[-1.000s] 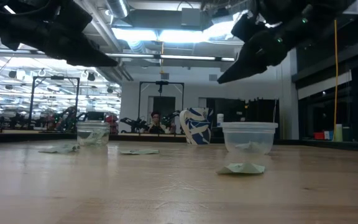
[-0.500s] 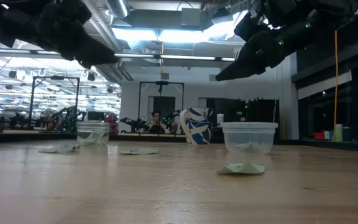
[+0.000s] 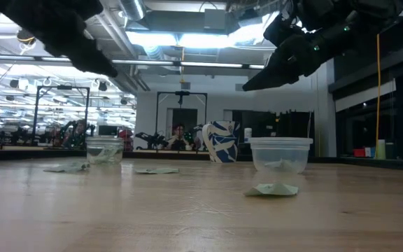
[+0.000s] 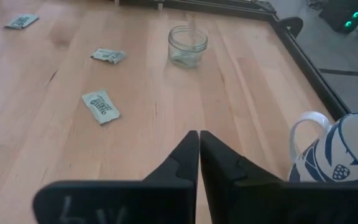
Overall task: Pick and place Stevia / Truvia into bins
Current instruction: Put the stevia packet into the transparent cup
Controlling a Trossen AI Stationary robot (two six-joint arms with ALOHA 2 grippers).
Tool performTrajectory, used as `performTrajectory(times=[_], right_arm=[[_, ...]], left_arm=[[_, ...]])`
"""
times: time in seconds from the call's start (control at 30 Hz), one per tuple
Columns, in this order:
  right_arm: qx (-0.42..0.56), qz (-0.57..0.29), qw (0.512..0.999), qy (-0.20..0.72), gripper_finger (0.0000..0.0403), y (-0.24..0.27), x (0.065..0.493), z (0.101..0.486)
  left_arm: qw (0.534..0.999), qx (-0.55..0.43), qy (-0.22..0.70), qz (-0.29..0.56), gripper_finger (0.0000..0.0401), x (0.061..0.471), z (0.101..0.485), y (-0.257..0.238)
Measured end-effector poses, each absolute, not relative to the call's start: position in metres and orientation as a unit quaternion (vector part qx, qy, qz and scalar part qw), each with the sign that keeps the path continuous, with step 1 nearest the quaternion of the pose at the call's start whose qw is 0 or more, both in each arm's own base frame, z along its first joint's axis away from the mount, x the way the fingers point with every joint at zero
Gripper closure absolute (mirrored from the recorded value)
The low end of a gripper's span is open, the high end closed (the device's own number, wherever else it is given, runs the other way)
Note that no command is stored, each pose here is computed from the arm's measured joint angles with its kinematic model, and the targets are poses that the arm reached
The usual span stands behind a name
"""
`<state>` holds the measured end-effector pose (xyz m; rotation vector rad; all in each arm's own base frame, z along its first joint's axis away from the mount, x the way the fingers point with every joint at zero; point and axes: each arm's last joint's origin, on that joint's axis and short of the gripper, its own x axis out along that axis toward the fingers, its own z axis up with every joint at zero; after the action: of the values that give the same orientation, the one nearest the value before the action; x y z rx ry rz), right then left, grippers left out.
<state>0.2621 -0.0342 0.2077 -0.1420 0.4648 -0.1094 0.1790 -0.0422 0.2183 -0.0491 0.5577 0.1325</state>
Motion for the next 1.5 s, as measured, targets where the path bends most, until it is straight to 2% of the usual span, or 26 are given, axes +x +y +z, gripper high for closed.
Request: performTrajectory(times=[0.4, 0.67, 1.07, 1.33, 1.5], right_arm=[[-0.097, -0.048, 0.967, 0.231, 0.038, -0.034, 0.262, 0.208], [-0.107, -0.045, 0.965, 0.234, 0.038, -0.034, 0.262, 0.207], [-0.105, -0.046, 0.965, 0.236, 0.038, -0.034, 0.262, 0.207], [-0.105, -0.045, 0.965, 0.238, 0.038, -0.034, 0.262, 0.207], [-0.105, -0.045, 0.965, 0.238, 0.038, -0.034, 0.262, 0.207]], left_arm=[[0.909, -0.095, 0.381, 0.138, 0.021, 0.177, 0.199, -0.069], [0.883, -0.034, 0.442, 0.155, 0.021, 0.189, 0.174, -0.066], [0.849, -0.052, 0.504, 0.149, 0.021, 0.201, 0.157, -0.049], [0.853, -0.032, 0.513, 0.093, 0.021, 0.217, 0.144, -0.046], [0.837, -0.012, 0.539, 0.096, 0.021, 0.221, 0.131, -0.041]])
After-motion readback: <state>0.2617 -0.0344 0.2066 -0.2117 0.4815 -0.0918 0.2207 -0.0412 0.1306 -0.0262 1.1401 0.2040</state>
